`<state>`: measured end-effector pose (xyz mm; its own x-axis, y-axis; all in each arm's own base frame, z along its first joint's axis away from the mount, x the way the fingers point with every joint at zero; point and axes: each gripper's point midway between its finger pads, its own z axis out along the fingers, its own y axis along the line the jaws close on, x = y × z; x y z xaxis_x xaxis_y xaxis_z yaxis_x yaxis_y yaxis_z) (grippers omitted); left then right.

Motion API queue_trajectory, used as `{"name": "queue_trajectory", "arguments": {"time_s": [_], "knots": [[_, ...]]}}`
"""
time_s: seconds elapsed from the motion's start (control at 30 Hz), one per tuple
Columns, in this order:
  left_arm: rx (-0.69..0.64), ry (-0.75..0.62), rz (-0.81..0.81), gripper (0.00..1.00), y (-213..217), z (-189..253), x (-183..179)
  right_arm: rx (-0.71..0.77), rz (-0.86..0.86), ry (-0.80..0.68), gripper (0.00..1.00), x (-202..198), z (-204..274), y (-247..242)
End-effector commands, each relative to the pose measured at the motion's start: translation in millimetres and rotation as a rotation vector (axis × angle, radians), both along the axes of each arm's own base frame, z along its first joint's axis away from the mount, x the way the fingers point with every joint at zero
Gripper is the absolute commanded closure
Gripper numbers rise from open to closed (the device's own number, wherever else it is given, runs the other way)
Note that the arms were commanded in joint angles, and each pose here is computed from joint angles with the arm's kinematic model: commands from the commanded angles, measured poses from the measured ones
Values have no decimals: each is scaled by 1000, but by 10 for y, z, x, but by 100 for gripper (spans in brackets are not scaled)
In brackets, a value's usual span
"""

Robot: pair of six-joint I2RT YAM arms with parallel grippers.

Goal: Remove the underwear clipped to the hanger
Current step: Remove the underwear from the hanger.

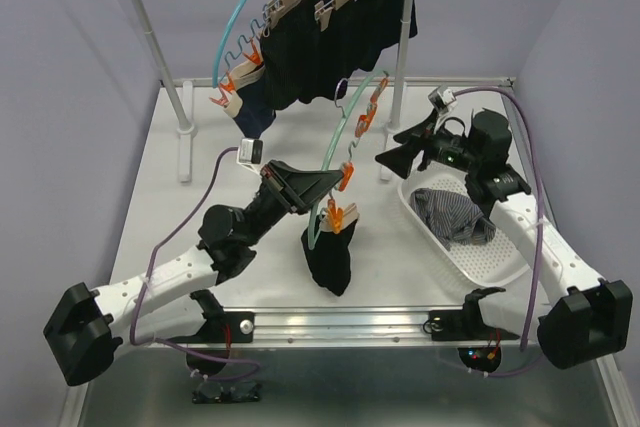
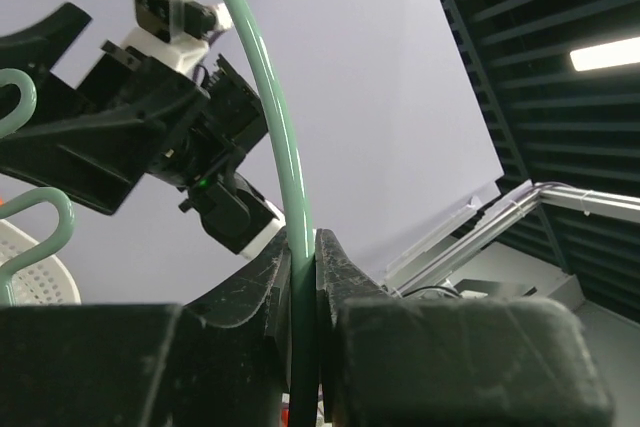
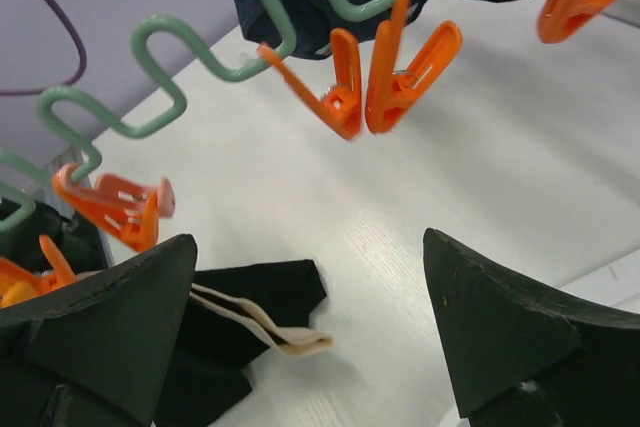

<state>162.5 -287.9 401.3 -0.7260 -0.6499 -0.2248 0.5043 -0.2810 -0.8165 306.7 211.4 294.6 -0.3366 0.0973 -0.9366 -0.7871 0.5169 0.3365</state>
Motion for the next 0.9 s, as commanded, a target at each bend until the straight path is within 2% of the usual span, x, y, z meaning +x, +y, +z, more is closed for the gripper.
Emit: {"name": "queue_trajectory", "arguments": {"time_s": [0.0, 0.13, 0.3, 0.57, 0.87], "knots": [[-29, -118, 67, 100, 204, 263, -130, -79, 73, -138, 0, -187, 68, -30], [-3, -119, 95, 100, 228, 200, -115, -148, 156, -171, 0, -415, -9, -54], [-2, -117, 77, 100, 207, 178, -131, -114, 417, -189, 0, -954, -19, 40], [-28, -185, 6, 100, 81, 334, -212, -122, 450, -190, 0, -1021, 13, 81], [-84, -280, -153, 100, -110, 418, -389, -156, 473, -214, 0, -1086, 10, 228]]}}
